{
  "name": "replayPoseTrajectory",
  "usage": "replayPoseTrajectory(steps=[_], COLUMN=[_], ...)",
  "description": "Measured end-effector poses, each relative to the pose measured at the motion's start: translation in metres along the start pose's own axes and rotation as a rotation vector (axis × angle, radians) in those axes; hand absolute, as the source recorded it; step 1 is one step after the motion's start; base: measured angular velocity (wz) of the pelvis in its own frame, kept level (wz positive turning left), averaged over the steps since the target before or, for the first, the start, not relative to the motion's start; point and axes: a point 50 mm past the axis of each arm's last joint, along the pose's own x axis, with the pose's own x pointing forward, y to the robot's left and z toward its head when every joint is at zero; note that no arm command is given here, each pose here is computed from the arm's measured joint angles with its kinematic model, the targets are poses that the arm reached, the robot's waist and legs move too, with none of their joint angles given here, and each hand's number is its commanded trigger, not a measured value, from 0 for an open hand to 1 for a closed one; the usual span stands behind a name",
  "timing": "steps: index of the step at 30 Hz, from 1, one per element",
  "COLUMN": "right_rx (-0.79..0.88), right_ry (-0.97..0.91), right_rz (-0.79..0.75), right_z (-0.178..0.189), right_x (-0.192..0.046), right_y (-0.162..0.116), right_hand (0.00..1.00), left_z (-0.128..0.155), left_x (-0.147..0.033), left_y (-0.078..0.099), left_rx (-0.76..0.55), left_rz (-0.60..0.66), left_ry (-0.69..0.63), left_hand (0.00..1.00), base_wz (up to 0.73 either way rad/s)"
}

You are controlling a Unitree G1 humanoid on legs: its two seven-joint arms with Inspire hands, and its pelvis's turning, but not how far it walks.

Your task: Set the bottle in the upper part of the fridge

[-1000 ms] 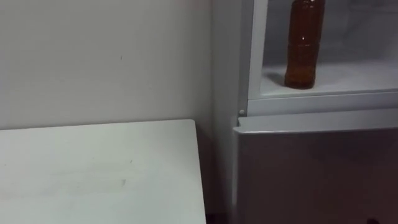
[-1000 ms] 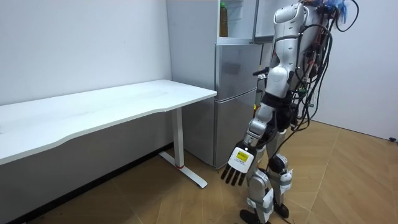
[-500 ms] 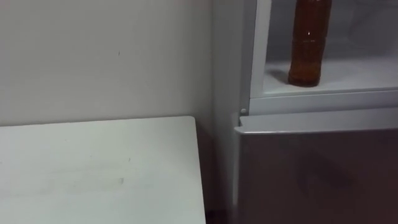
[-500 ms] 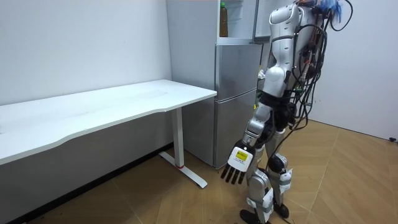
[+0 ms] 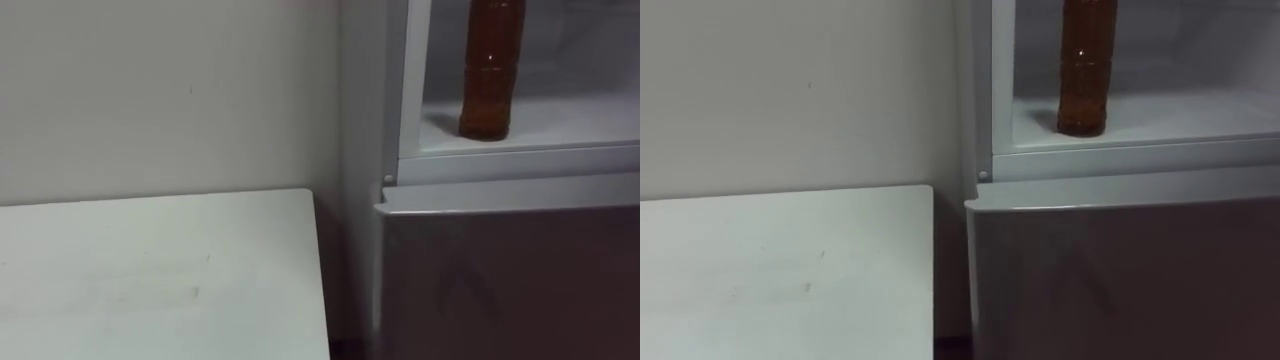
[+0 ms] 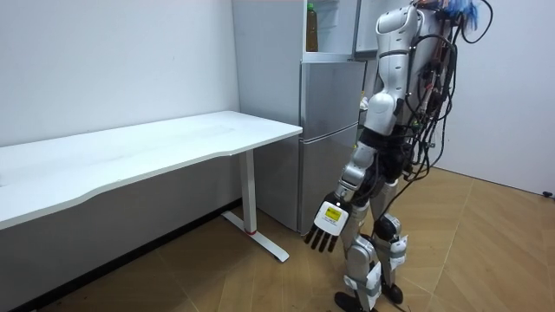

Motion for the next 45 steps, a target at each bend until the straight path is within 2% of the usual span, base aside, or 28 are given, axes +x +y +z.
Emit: replayPoseTrajectory(steps=[9,20,25,27,32,36,40,45], right_rx=[-0.038,0.003,0.135,0.285,0.493,0.654,0.739,0.851], right_ry=[-0.017,0.037,0.037,0.049,-0.048,-0.099,-0.148,-0.305], right_rz=[0.148,0.118,0.003,-0.087,-0.215,-0.291,-0.384,-0.503], right_z=[0.004,-0.002,0.008,0.016,0.048,0.068,0.083,0.122], right_x=[-0.002,0.0,0.009,0.015,0.018,0.017,0.015,0.005], right_y=[0.014,0.008,-0.014,-0.029,-0.051,-0.069,-0.091,-0.13], right_hand=[0.0,0.0,0.0,0.0,0.0,0.0,0.0,0.0], left_z=[0.001,-0.002,-0.005,-0.006,-0.013,-0.01,-0.009,-0.008], left_x=[0.0,-0.001,-0.002,-0.003,-0.005,-0.006,-0.006,-0.006], left_y=[-0.002,0.004,0.012,0.017,0.026,0.029,0.034,0.038], left_rx=[0.013,0.014,-0.009,-0.044,-0.077,-0.084,-0.105,-0.061], left_rz=[-0.006,0.008,0.018,0.031,0.055,0.062,0.081,0.091], left_ry=[-0.002,0.005,0.009,0.007,0.018,0.008,0.006,0.015], left_hand=[0.0,0.0,0.0,0.0,0.0,0.0,0.0,0.0], base_wz=[0.0,0.0,0.0,0.0,0.0,-0.1,-0.07,-0.02])
